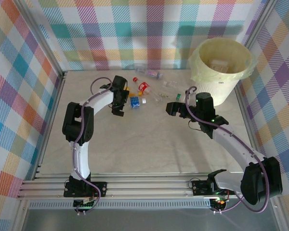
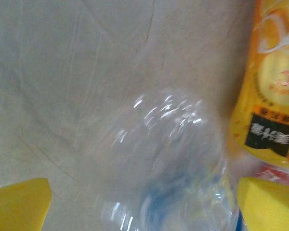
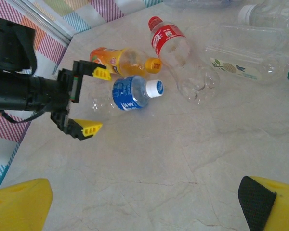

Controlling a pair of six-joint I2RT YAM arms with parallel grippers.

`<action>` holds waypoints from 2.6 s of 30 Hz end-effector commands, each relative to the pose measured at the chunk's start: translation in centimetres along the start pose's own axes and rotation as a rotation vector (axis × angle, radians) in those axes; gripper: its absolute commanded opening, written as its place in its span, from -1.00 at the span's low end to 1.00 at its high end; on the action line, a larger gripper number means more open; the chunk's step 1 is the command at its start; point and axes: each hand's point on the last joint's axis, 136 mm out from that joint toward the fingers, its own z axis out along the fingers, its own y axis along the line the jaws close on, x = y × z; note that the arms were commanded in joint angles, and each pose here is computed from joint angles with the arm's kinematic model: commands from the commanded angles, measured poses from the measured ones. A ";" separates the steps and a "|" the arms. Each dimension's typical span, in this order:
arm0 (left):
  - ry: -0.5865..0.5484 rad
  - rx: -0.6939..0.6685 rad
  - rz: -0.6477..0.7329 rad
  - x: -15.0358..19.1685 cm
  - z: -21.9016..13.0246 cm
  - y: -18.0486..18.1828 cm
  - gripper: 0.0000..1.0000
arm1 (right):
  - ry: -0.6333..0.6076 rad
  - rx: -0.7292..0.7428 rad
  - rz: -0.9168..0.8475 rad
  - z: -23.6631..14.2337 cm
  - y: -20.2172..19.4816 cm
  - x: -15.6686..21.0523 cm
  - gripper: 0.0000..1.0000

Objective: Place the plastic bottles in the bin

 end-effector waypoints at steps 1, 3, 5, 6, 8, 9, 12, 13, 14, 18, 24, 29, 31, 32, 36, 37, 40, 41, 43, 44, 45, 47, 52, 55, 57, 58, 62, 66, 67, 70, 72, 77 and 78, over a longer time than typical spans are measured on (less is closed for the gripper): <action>0.016 -0.002 -0.038 0.7 0.8 -0.1 0.88 | -0.018 -0.002 -0.026 -0.8 0.5 -0.4 0.99; 0.003 0.001 -0.035 0.5 1.0 0.0 0.80 | -0.021 -0.001 -0.027 -1.0 0.5 -0.3 0.99; -0.010 0.012 -0.022 0.2 1.2 0.1 0.70 | -0.028 0.004 -0.021 -1.3 0.4 -0.3 0.99; -0.016 0.022 -0.015 0.1 1.2 0.2 0.64 | -0.032 0.009 -0.015 -1.3 0.3 -0.3 0.99; -0.020 0.044 0.002 0.0 1.4 0.4 0.54 | -0.044 0.015 -0.005 -1.6 0.2 -0.3 0.99; -0.021 0.055 0.010 -0.1 1.5 0.5 0.50 | -0.046 0.017 0.002 -1.6 0.1 -0.2 0.99; -0.013 0.075 0.059 0.1 1.7 0.9 0.41 | -0.053 0.005 0.013 -1.8 0.3 -0.2 0.99; -0.009 0.071 0.086 0.1 1.7 1.0 0.39 | -0.052 -0.001 0.014 -1.8 0.4 -0.2 0.99; -0.002 0.067 0.108 0.3 1.8 1.1 0.36 | -0.049 -0.006 0.017 -1.8 0.5 -0.1 0.99; 0.031 0.072 0.191 0.9 1.6 1.2 0.26 | -0.029 -0.043 -0.005 -1.5 1.0 0.2 0.99; 0.006 0.129 0.322 0.8 -0.5 1.4 0.17 | 0.015 -0.107 -0.106 -0.9 1.9 1.0 0.99; 0.016 0.177 0.498 1.8 -2.7 1.7 0.12 | 0.062 -0.133 -0.241 -0.7 2.1 1.9 0.99; 0.002 0.249 0.559 2.2 -4.2 1.1 0.09 | 0.094 -0.160 -0.284 -0.5 2.4 2.3 0.99; -0.006 0.283 0.590 2.4 -5.0 0.9 0.09 | 0.113 -0.172 -0.298 -0.4 2.6 2.5 0.99; -0.030 0.417 0.737 3.5 -8.8 -0.1 0.08 | 0.182 -0.246 -0.266 0.2 3.6 3.2 0.99; -0.031 0.449 0.784 4.0 -9.8 -0.4 0.08 | 0.202 -0.281 -0.242 0.4 4.1 3.3 0.99; -0.016 0.529 0.902 5.5 -12.4 -1.2 0.08 | 0.256 -0.368 -0.164 0.7 5.6 3.5 0.99; -0.005 0.553 0.930 6.1 -13.1 -1.4 0.08 | 0.272 -0.398 -0.146 0.8 6.1 3.5 0.99; 0.029 0.607 0.989 7.7 -14.5 -1.9 0.07 | 0.306 -0.481 -0.122 0.7 7.6 3.6 0.99; 0.038 0.631 1.014 8.4 -15.2 -2.2 0.07 | 0.318 -0.516 -0.124 0.6 8.3 3.7 0.99; 0.056 0.653 1.041 9.3 -15.7 -2.4 0.06 | 0.328 -0.552 -0.133 0.4 9.2 3.7 0.99; 0.085 0.705 1.093 11.2 -17.0 -2.9 0.05 | 0.327 -0.575 -0.161 0.5 10.1 3.8 0.99; 0.184 0.856 1.184 15.9 -20.0 -4.0 0.04 | 0.339 -0.470 -0.171 2.6 9.3 3.7 0.99; 0.230 0.919 1.212 17.6 -21.1 -4.5 0.04 | 0.352 -0.406 -0.146 3.8 8.3 3.8 0.99; 0.249 0.936 1.234 18.4 -21.5 -4.5 0.04 | 0.354 -0.407 -0.123 4.2 8.2 3.8 0.99; 0.254 0.937 1.243 18.7 -21.6 -4.5 0.04 | 0.350 -0.425 -0.117 4.3 8.5 3.6 0.99; 0.278 0.942 1.275 19.3 -21.6 -4.1 0.03 | 0.300 -0.319 -0.132 5.2 7.2 2.4 0.99; 0.222 0.885 1.303 18.3 -20.9 -3.8 0.03 | 0.214 -0.079 -0.161 5.6 3.7 0.3 0.99; 0.210 0.864 1.312 18.0 -20.6 -3.6 0.03 | 0.192 -0.048 -0.180 5.5 3.3 -0.1 0.99; 0.195 0.833 1.333 17.7 -20.2 -3.3 0.03 | 0.185 -0.070 -0.242 5.3 3.7 -0.3 0.99; 0.210 0.835 1.336 17.9 -20.2 -3.4 0.03 | 0.226 -0.136 -0.268 5.2 4.6 0.4 0.99; 0.279 0.907 1.306 19.2 -21.0 -3.9 0.02 | 0.332 -0.424 -0.242 4.8 8.6 2.7 0.95; 0.289 0.920 1.300 19.5 -21.1 -4.1 0.02 | 0.340 -0.424 -0.226 5.1 8.5 2.8 0.83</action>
